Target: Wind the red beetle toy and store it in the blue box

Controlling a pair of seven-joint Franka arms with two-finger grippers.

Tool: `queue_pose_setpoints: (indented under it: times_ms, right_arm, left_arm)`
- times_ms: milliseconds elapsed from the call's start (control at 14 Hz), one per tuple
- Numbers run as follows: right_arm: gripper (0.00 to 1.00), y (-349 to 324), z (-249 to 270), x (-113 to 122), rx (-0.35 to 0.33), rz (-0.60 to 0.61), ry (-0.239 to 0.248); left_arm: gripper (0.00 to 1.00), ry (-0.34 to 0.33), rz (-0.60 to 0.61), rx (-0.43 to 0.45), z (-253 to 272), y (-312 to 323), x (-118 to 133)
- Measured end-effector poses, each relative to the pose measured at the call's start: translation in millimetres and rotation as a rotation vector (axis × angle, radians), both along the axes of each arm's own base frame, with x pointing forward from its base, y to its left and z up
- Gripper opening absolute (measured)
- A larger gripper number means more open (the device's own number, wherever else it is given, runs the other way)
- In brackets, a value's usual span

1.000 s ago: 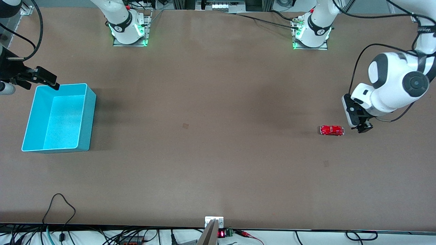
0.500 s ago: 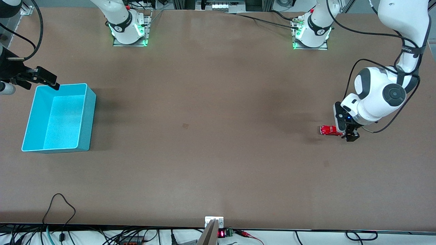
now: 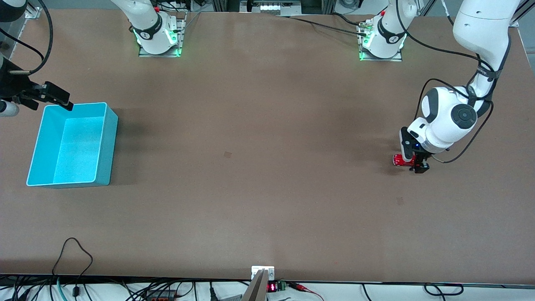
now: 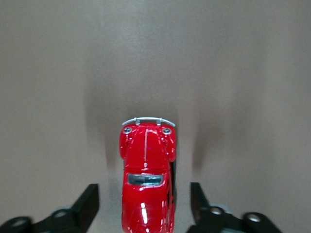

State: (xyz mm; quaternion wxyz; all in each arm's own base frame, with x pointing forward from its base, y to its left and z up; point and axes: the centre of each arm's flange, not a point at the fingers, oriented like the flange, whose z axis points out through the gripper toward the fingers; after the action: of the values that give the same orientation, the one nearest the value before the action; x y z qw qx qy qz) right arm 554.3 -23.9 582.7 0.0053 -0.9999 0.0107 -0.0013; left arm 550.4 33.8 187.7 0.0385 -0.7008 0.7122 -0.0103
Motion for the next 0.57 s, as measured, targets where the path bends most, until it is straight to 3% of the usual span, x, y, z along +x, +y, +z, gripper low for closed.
queue_pose_setpoints:
  times_ms: [143,286,357,571]
  right_arm:
    - [1.0,0.0,0.0,0.0,0.0,0.0,0.0]
    - [1.0,0.0,0.0,0.0,0.0,0.0,0.0]
    - [1.0,0.0,0.0,0.0,0.0,0.0,0.0]
    - [1.0,0.0,0.0,0.0,0.0,0.0,0.0]
  left_arm:
    - [0.73,0.0,-0.028,0.002,0.1,0.3,0.0]
    - [0.5,0.002,-0.036,0.003,-0.5,1.3,-0.6]
    - [0.44,0.001,-0.037,0.003,-0.2,1.6,-0.6]
    - [0.44,0.002,-0.038,0.003,-0.3,2.0,-0.6]
